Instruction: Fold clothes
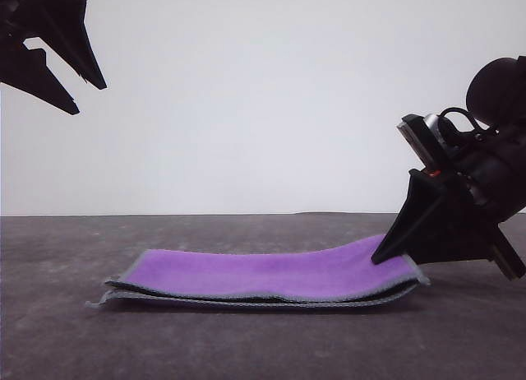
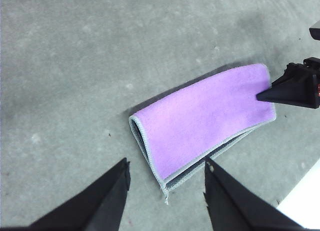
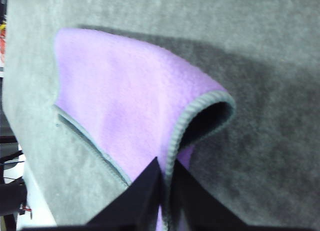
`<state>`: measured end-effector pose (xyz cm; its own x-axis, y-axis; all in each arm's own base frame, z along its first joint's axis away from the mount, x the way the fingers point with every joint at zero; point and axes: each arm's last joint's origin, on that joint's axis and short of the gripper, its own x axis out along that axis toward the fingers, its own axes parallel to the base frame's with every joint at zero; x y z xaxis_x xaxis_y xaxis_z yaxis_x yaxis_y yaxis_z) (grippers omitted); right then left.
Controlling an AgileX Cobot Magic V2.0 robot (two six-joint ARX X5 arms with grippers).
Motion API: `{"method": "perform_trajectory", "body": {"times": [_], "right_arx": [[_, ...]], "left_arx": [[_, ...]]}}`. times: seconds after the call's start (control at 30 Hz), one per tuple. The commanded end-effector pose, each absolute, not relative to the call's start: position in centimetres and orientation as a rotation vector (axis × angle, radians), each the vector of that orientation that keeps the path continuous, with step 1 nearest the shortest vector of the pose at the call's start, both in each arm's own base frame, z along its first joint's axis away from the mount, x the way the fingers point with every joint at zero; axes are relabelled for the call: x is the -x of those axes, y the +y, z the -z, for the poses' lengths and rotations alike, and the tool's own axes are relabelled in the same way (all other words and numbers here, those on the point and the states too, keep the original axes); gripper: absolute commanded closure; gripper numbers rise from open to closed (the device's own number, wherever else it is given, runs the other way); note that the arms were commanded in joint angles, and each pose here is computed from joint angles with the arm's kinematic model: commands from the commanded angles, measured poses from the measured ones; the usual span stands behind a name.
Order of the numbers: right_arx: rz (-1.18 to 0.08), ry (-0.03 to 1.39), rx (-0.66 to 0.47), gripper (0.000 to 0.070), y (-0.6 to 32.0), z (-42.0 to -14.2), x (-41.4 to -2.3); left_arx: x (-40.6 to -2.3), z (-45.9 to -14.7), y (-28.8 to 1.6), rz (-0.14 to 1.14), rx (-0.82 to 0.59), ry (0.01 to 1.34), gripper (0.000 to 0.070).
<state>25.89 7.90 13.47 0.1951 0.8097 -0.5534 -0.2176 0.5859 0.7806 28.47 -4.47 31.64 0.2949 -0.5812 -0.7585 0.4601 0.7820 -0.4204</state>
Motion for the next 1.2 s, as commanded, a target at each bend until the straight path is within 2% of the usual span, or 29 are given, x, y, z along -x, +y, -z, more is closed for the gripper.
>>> {"method": "perform_trajectory", "body": {"times": [0.0,0.27,0.77,1.1,1.17], "right_arx": [[-0.826,1.162,-0.636,0.0697,8.4,-13.5,-26.2],[-1.002,1.106,-0.615,0.0697,12.3,-15.5,-26.7],[-1.117,1.098,-0.562,0.0697,20.9,-16.3,-28.0],[-1.163,1.121,-0.542,0.0694,24.6,-16.0,-28.9],[-1.167,1.122,-0.539,0.0658,24.8,-15.9,-28.9]], "left_arx": [[-28.9,-31.8,-4.5,0.699,0.13,1.056,0.0415],[-29.0,-31.9,-4.5,0.697,0.131,1.049,0.0415],[-29.0,-31.9,-4.6,0.697,0.129,1.041,0.0415],[-29.0,-31.9,-4.5,0.697,0.129,1.04,0.0415],[-29.0,-31.9,-4.6,0.697,0.129,1.04,0.0415]]}}
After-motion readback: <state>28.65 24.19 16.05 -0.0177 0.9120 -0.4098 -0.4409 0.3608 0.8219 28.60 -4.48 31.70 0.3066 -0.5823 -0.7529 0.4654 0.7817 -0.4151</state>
